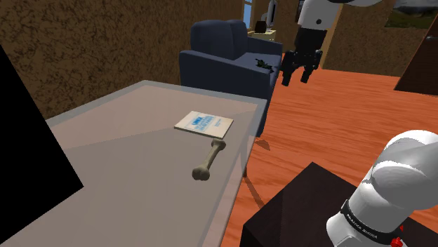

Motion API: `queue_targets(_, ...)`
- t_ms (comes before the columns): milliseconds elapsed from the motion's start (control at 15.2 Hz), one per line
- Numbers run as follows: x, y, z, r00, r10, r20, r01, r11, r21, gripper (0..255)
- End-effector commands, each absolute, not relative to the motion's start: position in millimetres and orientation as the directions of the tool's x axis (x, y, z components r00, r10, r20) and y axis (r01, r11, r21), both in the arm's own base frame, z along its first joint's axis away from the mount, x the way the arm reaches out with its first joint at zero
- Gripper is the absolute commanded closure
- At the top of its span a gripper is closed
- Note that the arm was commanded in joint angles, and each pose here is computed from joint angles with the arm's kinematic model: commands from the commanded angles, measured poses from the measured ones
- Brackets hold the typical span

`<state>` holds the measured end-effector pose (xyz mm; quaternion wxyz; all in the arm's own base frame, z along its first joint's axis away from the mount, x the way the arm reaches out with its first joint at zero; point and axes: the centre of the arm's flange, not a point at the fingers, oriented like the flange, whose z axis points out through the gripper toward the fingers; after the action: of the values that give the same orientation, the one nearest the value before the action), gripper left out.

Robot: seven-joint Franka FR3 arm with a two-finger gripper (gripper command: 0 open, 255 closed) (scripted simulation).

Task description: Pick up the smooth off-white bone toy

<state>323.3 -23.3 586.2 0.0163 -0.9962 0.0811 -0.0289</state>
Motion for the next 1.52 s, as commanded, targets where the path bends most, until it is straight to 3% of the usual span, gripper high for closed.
queue_targets(0,323,-23,586,0.985,-0.162,0.055,-0.161,-0.986,-0.037,0)
queue_targets(726,342,93,503,0.874,-0.485,0.015,-0.484,-0.874,-0.045,0)
queue_targets(1452,396,199,421,0.661,-0.750,-0.025,-0.751,-0.660,-0.039,0)
